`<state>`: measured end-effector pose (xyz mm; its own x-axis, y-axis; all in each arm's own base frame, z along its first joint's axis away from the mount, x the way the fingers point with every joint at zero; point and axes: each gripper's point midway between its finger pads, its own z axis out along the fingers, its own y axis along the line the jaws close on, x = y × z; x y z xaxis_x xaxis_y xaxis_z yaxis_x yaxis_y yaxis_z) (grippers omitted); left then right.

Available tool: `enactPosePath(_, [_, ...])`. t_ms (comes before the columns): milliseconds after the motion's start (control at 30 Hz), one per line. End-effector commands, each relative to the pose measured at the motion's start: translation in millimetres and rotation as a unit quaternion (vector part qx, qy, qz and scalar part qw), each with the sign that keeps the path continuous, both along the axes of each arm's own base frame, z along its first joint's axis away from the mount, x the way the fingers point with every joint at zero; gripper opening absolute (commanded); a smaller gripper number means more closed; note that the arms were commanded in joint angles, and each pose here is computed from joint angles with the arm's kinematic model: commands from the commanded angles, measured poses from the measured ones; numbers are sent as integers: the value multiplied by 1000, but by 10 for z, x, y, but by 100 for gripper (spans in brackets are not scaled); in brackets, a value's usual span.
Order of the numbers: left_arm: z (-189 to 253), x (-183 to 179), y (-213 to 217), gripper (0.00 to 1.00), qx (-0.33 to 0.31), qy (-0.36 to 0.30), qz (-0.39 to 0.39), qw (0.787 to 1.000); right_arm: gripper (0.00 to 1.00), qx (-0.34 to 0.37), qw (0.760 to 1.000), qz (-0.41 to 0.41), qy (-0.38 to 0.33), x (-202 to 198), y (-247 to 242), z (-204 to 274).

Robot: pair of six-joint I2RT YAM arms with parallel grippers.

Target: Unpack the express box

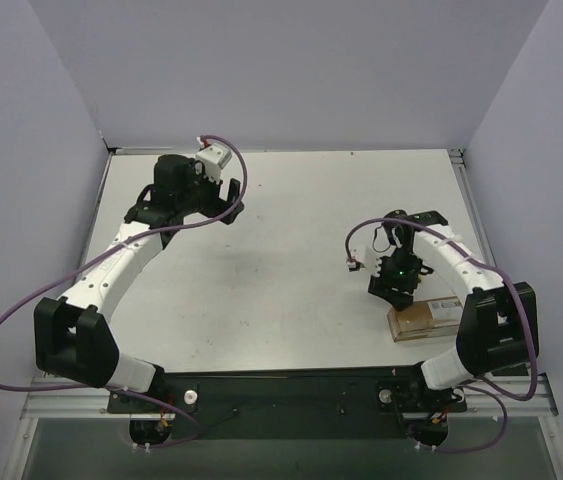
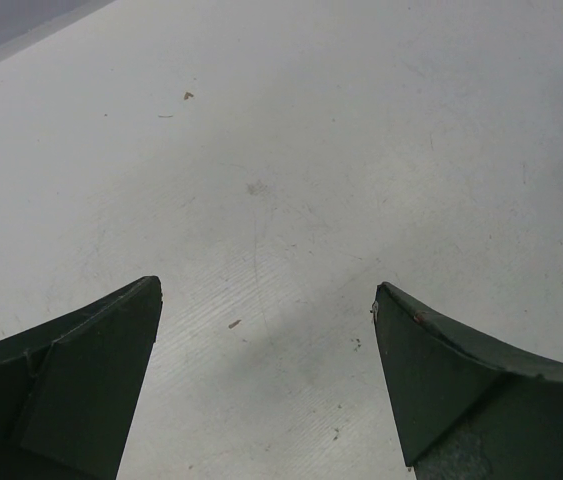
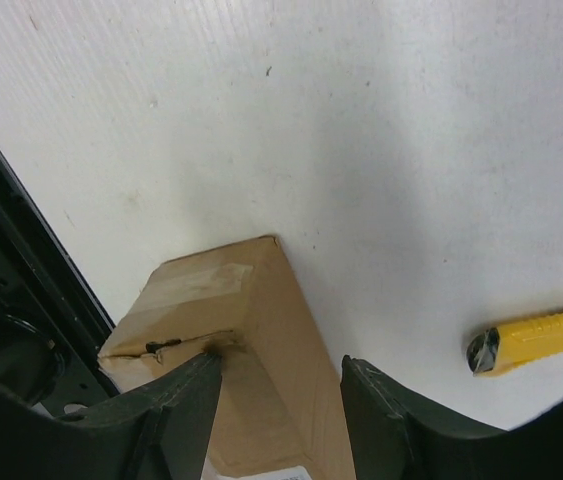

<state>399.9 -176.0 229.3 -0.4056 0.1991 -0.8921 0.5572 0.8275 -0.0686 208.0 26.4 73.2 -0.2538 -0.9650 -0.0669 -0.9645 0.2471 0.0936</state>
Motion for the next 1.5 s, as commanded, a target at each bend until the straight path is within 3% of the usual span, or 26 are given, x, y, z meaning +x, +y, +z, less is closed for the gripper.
enactPosePath(0, [197,-51,52,96,7,-34,1,999,51,25,1000,-10,9,81,259,57])
enactPosePath(67, [183,-63,66,96,10,-36,-1,999,50,44,999,-15,-6,244,422,145])
enactPosePath(167, [206,-62,69,96,11,-43,-2,999,49,59,993,-91,-48,541,510,329])
enactPosePath(300, [184,-55,61,96,11,-47,-5,999,47,35,973,-213,-85,688,109,455])
enactPosePath(367, [179,-34,41,96,7,-48,-7,999,45,19,948,-303,-92,701,-192,477])
enactPosePath(467, [148,-31,2,96,-1,-42,-10,999,48,-4,886,-454,-92,637,-789,502])
enactPosePath(633, [84,-23,-72,96,-10,-29,-20,999,75,-20,801,-597,-44,258,-1396,476])
enactPosePath(700, [52,0,-101,96,-14,-23,-22,999,83,-14,784,-620,-24,114,-1470,450])
enactPosePath(733, [58,14,-120,96,-16,-22,-23,999,84,-12,769,-639,-12,6,-1540,424])
enactPosePath(867, [21,53,-168,96,-18,-14,-27,999,86,-2,750,-662,16,-174,-1632,337])
enactPosePath(1267, [5,90,-177,96,-11,-12,-25,1000,86,72,742,-651,140,-284,-1151,170])
enactPosePath(1467, [-13,71,-145,96,-2,-11,-24,1000,86,65,823,-543,150,-81,-497,127])
